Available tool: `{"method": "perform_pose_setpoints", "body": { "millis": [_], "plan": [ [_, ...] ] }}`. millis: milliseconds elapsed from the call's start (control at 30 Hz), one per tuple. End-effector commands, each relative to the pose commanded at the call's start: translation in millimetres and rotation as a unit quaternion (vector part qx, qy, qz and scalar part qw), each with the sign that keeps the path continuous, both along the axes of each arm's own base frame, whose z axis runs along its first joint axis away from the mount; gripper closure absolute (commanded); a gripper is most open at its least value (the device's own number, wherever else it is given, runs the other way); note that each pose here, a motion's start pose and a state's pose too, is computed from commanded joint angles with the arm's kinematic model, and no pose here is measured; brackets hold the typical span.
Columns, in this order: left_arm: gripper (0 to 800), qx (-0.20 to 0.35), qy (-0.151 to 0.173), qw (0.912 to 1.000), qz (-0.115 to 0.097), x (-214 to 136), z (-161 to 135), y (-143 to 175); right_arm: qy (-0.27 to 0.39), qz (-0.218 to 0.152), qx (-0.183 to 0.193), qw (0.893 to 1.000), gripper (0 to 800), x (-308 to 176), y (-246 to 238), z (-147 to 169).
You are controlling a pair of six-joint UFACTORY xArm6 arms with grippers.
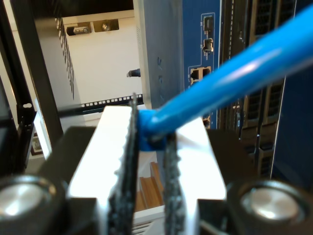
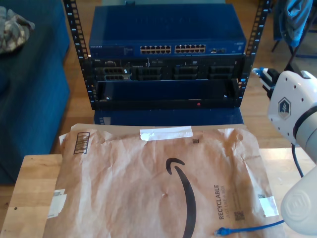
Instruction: Grab the cable and plug it in
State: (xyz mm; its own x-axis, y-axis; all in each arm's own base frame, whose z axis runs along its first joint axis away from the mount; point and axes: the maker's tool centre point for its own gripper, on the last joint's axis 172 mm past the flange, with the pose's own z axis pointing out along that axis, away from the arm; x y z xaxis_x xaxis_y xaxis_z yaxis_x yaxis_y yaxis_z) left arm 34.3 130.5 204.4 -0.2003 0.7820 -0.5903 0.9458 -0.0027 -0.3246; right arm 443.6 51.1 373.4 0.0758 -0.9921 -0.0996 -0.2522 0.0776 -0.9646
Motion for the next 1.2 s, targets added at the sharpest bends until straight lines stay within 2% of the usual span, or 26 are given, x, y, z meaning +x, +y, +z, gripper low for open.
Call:
{"method": "perform_pose_setpoints", "body": {
  "millis": [100,233,333,400,467,633,833,1000,1200],
  "plan": [
    [1,-0.002,-0.006,1.0,0.006,-19.6,-19.9,-5.8,0.001,0.001,0.0,1.0,799,-0.9,0.4,-2.0],
    [1,0.022,-0.001,0.9997,0.006,-48.9,-59.0,-1.8,0.003,0.001,-0.002,1.0,799,-2.6,0.2,-5.3],
    [1,0.01,-0.018,0.9997,0.015,-59.5,-70.3,-11.5,0.004,0.001,-0.001,1.0,799,-3.0,-0.2,-5.6],
    [1,-0.002,-0.025,0.9997,0.007,-61.0,-81.5,-22.9,0.007,0.002,-0.002,1.0,799,-3.9,0.2,-9.2],
    [1,0.01,-0.031,0.9995,0.003,-60.4,-88.0,-18.7,0.007,0.004,-0.002,1.0,799,-3.8,2.2,-9.5],
    [1,0.021,-0.036,0.999,0.02,-64.6,-100.4,-22.2,0.012,0.008,-0.003,1.0,799,0.3,7.1,-10.1],
    [1,0.037,-0.056,0.9978,0.003,-63.9,-108.3,-18.7,0.022,0.009,-0.006,1.0,799,4.0,9.6,-18.8],
    [1,0.085,-0.074,0.9932,0.029,-74.0,-143.1,-14.6,0.031,0.027,-0.01,0.999,800,3.6,25.6,-27.4],
    [1,0.101,-0.082,0.991,0.03,-70.5,-164.1,-18.5,0.038,0.058,-0.014,0.998,800,-0.5,53.9,-33.3]
  ]
}}
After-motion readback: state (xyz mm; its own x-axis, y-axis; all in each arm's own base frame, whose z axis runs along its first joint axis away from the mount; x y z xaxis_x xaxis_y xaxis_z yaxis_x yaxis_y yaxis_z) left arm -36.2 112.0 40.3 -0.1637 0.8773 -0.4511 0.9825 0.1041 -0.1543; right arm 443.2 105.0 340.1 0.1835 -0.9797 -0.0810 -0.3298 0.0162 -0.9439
